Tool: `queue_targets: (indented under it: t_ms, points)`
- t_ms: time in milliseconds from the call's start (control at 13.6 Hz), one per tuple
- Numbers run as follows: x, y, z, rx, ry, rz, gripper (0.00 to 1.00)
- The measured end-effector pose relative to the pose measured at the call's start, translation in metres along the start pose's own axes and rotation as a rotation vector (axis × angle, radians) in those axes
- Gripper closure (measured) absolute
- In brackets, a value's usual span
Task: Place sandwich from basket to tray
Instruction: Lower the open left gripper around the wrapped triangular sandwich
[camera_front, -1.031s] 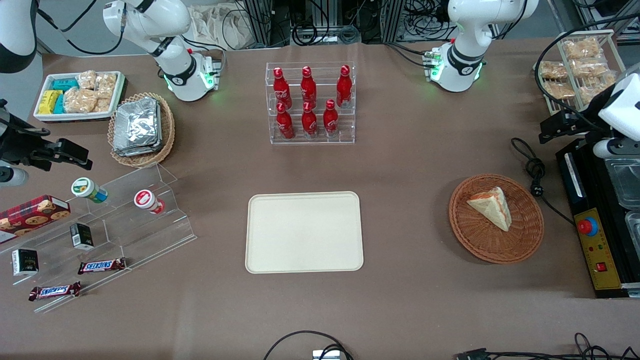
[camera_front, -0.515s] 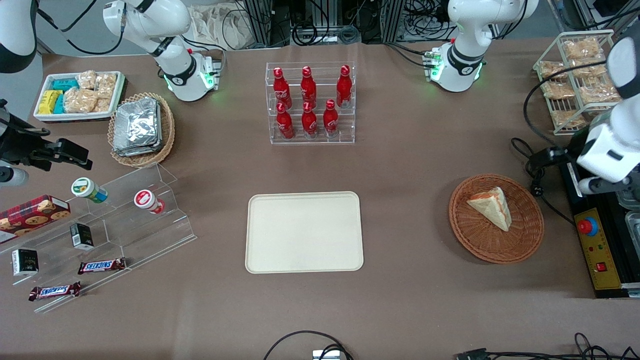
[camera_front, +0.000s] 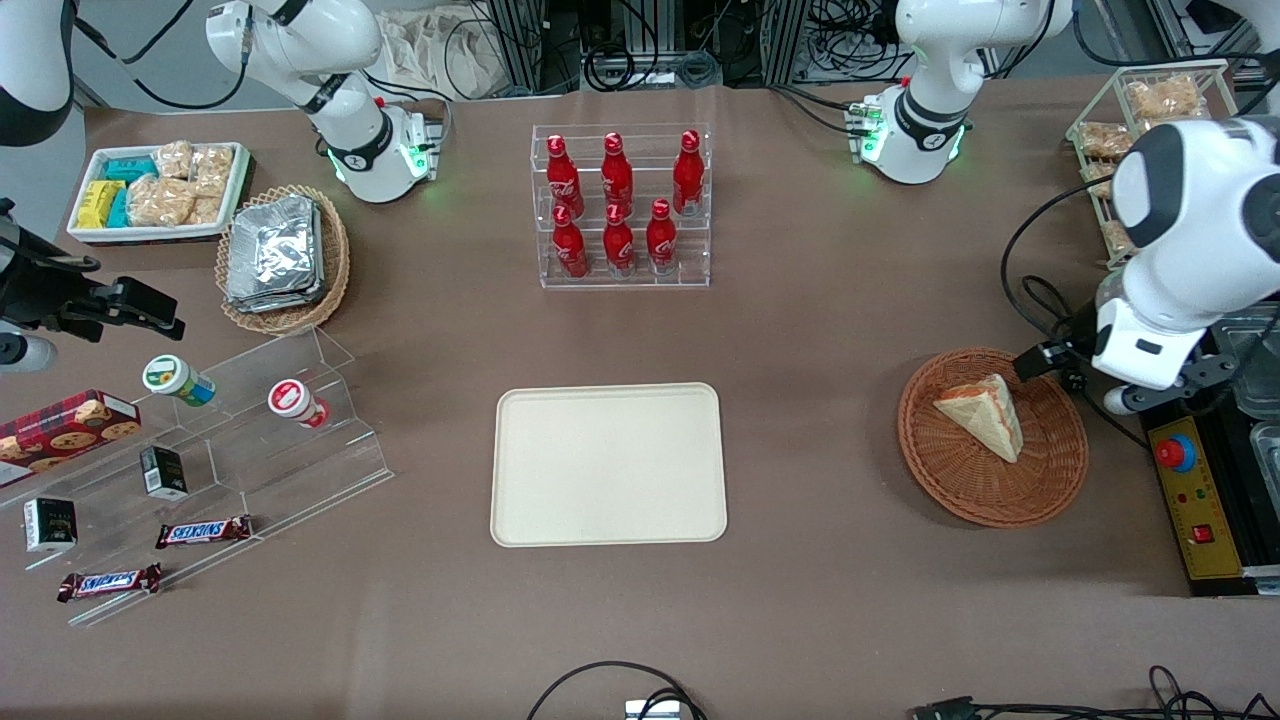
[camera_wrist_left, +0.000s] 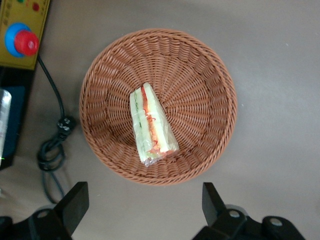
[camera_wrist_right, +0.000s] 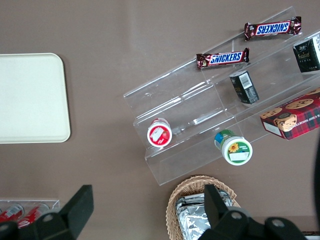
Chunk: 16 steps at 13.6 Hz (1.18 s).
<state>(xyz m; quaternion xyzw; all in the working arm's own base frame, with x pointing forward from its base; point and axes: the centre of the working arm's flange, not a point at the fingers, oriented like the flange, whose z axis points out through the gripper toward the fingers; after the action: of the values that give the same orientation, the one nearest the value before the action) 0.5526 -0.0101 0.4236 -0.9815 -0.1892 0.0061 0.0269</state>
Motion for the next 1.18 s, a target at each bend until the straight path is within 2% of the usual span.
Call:
queue_targets:
  t_ms: [368,1178]
  points:
    - [-0.016,-0.004,0.049,-0.026,0.04,-0.101,0.0]
    - [-0.005,-0.016,0.121,-0.041,0.034,-0.274,0.0]
